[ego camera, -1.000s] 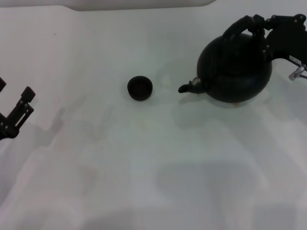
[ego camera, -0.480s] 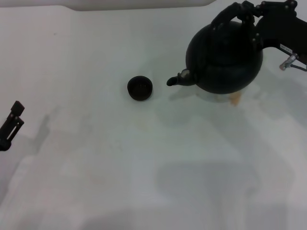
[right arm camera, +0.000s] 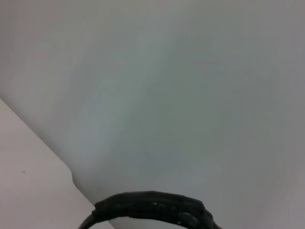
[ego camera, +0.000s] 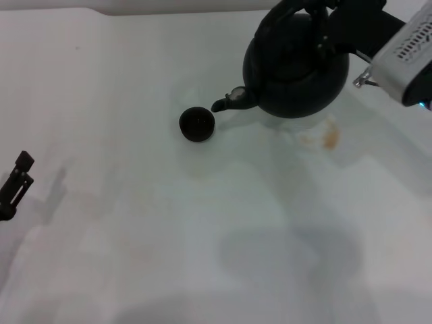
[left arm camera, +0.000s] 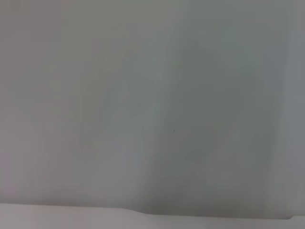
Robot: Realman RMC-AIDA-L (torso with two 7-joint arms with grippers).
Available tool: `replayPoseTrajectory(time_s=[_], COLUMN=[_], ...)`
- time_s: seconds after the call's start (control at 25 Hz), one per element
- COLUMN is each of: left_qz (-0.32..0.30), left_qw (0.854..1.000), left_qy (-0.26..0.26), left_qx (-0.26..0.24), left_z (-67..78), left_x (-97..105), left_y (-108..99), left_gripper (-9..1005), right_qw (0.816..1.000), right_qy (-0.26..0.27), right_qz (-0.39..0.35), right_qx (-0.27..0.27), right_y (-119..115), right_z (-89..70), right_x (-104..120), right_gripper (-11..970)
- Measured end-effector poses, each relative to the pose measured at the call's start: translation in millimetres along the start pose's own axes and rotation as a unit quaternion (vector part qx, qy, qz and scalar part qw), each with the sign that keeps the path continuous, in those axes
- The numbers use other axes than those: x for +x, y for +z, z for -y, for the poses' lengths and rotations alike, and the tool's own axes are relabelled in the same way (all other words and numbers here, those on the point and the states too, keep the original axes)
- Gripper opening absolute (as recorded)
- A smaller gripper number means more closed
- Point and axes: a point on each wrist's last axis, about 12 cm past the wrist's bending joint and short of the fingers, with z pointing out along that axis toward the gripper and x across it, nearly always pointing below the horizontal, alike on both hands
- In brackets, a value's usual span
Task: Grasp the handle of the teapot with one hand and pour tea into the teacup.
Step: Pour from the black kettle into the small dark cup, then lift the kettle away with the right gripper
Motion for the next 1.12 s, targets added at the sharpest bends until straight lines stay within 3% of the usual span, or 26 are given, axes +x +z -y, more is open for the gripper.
replayPoseTrajectory(time_s=[1.12], left_qz=[0.007], left_qw=[1.000], left_qy=[0.005], left_qx=[0.012], left_z=[-0.3], left_x=[-4], left_y=[11], left_gripper=[739], right_qw=[0.999], right_qy=[-0.033], right_qz=[-0.031], right_qx=[0.028], right_y=[21], right_z=[-23.1], right_x=[-14], right_gripper=[107])
